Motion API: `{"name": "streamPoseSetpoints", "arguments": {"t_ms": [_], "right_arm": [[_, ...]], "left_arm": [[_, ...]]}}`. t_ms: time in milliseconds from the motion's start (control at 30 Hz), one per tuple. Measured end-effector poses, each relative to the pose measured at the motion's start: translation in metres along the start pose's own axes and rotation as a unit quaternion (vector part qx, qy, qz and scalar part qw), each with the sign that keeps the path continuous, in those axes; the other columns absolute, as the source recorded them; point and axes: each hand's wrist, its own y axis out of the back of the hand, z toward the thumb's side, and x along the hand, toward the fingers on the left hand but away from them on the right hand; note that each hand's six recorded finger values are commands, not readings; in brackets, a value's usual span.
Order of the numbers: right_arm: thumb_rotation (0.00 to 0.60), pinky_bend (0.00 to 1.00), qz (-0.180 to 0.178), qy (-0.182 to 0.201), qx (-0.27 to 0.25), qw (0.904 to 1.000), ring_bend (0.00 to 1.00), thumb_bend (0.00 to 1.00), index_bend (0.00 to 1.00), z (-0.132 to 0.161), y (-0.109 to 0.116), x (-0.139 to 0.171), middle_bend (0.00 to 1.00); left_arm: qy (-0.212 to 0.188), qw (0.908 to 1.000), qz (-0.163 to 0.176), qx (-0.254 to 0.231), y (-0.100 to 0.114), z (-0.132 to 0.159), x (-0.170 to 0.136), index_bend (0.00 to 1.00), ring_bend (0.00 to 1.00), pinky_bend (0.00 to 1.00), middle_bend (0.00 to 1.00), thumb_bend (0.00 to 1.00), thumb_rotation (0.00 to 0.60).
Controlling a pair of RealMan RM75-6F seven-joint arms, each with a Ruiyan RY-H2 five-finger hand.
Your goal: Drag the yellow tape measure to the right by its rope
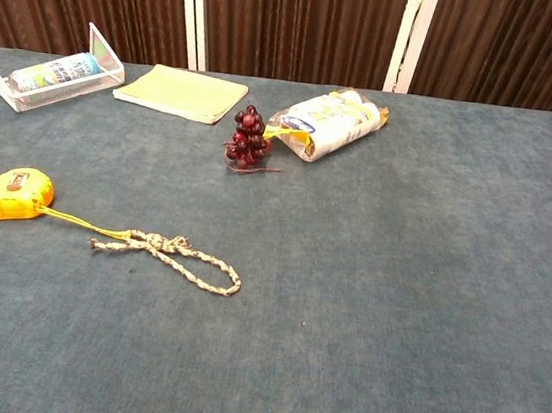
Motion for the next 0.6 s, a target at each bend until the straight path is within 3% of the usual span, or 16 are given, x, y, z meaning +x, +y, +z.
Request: {"name": "streamPoseSetpoints", "arguments": {"t_ms": [367, 600], "right_arm": [[0.6, 0.0, -0.001, 0.012, -0.001, 0.9999, 0.06, 0.13, 0.11, 0.003, 0.001, 0.004, 0.05], [0.6, 0.0, 0.009, 0.044, 0.005, 0.999, 0.06, 0.13, 0.11, 0.013, -0.003, 0.003, 0.05]], "left_arm": [[-0.008, 0.9999, 0.003, -0.007, 0.002, 0.005, -0.002, 0.05, 0.0, 0.02, 0.0, 0.41, 0.6], [-0.003, 0.9999, -0.001, -0.012, 0.003, 0.002, -0.004, 0.05, 0.0, 0.02, 0.0, 0.41, 0.6]]}}
